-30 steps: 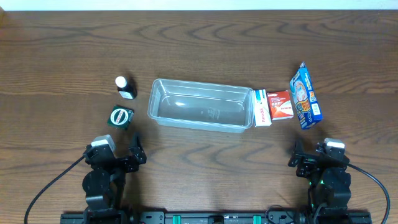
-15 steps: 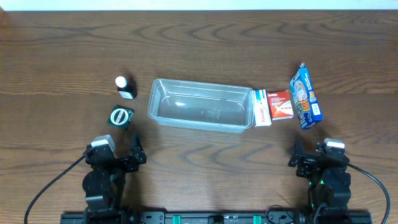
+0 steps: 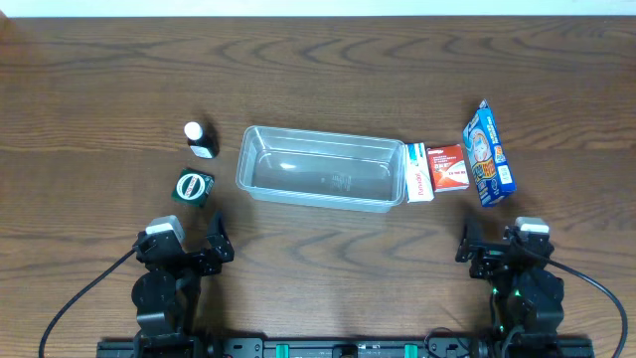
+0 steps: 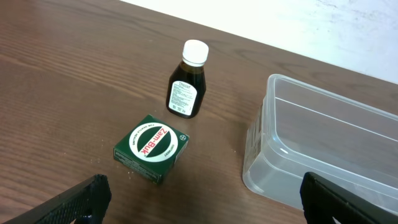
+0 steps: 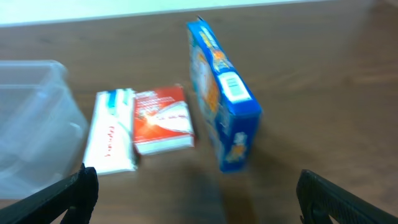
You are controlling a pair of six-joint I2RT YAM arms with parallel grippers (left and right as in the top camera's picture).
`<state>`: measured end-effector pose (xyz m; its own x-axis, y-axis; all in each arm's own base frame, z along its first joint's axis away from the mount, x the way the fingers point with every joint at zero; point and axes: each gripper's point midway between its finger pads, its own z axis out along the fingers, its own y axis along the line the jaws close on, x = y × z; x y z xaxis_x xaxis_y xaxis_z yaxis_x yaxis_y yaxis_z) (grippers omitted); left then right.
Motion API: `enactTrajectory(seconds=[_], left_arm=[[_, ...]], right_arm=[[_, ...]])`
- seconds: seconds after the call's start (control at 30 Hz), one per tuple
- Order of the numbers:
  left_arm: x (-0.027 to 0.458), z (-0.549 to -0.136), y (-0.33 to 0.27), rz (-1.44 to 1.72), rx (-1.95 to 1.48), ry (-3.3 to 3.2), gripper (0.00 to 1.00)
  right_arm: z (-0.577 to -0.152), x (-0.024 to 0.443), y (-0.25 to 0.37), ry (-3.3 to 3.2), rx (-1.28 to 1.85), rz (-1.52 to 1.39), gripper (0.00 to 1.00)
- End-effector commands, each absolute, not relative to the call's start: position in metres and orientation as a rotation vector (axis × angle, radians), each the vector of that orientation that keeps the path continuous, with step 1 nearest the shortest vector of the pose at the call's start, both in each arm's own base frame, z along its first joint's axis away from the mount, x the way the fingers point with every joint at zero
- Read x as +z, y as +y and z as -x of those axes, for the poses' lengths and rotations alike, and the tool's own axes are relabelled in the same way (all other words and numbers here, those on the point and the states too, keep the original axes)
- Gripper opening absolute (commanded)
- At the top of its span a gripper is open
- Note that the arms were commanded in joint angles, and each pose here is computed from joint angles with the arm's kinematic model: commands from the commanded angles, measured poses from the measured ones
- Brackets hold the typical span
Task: Pack container
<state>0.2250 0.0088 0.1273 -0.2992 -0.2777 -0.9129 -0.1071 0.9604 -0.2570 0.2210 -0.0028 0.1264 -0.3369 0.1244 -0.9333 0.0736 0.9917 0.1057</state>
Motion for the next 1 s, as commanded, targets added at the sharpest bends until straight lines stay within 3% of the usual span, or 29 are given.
enactTrajectory(seconds=[0.0,0.3,0.53,0.77,0.97], left_arm=[[0.117,-0.225,0.007,0.289,-0.188,1.897,0.98],[0.117,-0.225,0.007,0.289,-0.188,1.897,0.98],[0.117,-0.225,0.007,0.289,-0.188,1.897,0.98],[0.117,-0.225,0.007,0.289,-0.188,1.897,0.98],[0.117,-0.225,0.007,0.289,-0.188,1.897,0.98]], right_arm=[[-0.224,0.145,0.025,1.858,0.235,-0.065,0.99],[-0.231,0.209,0.026,1.820,0.287,-0.117,0.99],[-0.283,0.253,0.020,2.034,0.171,-0.077,0.99],[-0.346,0.244,0.002,2.401,0.110,-0.139,0.99],[-0.386,0.206,-0.011,2.564,0.046,-0.037,0.99]])
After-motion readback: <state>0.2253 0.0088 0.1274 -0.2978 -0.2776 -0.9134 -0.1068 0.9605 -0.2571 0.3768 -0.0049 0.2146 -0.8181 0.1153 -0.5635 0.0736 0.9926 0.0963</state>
